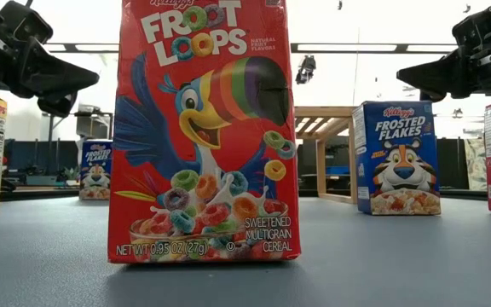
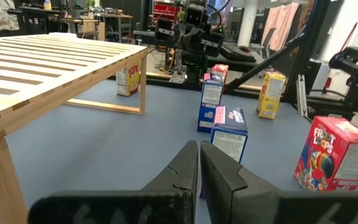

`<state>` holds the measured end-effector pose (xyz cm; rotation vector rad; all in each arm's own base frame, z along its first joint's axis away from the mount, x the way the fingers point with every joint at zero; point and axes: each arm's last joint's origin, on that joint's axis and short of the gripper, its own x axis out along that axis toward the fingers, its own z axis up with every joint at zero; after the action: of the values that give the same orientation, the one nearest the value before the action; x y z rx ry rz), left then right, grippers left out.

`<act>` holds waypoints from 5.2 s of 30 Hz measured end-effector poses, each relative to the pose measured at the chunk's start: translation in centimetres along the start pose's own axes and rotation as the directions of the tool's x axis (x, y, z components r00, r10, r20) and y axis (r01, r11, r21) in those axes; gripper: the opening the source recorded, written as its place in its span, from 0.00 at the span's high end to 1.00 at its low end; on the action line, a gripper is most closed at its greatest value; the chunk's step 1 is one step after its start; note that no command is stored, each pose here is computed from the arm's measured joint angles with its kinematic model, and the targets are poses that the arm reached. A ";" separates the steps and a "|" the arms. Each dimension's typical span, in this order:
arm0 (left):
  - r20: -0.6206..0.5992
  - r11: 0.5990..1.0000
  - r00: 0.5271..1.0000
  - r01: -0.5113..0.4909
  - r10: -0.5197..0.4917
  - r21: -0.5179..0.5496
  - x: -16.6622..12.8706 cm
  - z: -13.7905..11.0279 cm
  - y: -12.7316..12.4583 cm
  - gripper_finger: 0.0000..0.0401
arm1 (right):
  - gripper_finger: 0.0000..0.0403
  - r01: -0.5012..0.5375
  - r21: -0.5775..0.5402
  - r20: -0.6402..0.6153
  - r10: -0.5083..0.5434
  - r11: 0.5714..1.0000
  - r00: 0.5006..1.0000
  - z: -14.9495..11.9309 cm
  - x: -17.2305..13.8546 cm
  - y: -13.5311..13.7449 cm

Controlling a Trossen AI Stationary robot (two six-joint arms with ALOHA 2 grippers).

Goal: Stack cereal on shelf
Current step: Put the middle left yellow cereal box on the shelf

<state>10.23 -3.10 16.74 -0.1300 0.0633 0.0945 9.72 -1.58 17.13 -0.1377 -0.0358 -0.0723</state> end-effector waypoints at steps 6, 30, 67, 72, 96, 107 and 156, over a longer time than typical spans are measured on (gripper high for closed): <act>0.002 1.000 1.000 0.003 -0.003 -0.004 0.0 0.0 0.0 1.00 | 0.97 0.000 0.000 0.000 0.000 1.000 1.000 0.0 0.0 0.0; 0.243 0.997 0.967 -0.081 0.084 -0.022 -2.0 9.5 -0.2 1.00 | 0.97 0.000 0.000 0.000 0.000 1.000 1.000 0.0 0.0 0.0; -0.811 0.951 0.524 -0.284 0.260 0.121 2.8 15.8 -4.7 0.81 | 0.97 0.000 0.000 0.000 0.000 1.000 1.000 0.0 0.0 0.0; -0.861 0.933 0.440 -0.344 0.255 0.101 2.5 13.3 -4.3 0.58 | 0.97 0.000 0.000 0.000 0.000 1.000 1.000 0.0 0.0 0.0; -0.966 0.965 0.258 -0.261 0.034 -0.035 3.9 10.2 -6.4 0.32 | 0.97 0.000 0.000 0.000 0.000 1.000 1.000 0.0 0.0 0.0; -0.984 0.978 0.159 -0.201 0.086 0.053 3.8 8.6 -8.4 0.32 | 0.97 0.000 0.000 0.000 0.000 1.000 1.000 0.0 0.0 0.0; -0.932 0.979 0.353 -0.201 0.086 0.014 0.2 5.3 -8.6 0.61 | 0.97 0.000 0.000 0.000 0.000 1.000 1.000 0.0 0.0 0.0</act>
<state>11.60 -10.88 23.06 -0.2757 1.2671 0.1954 9.72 -1.58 17.12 -0.1376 -0.0355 -0.0723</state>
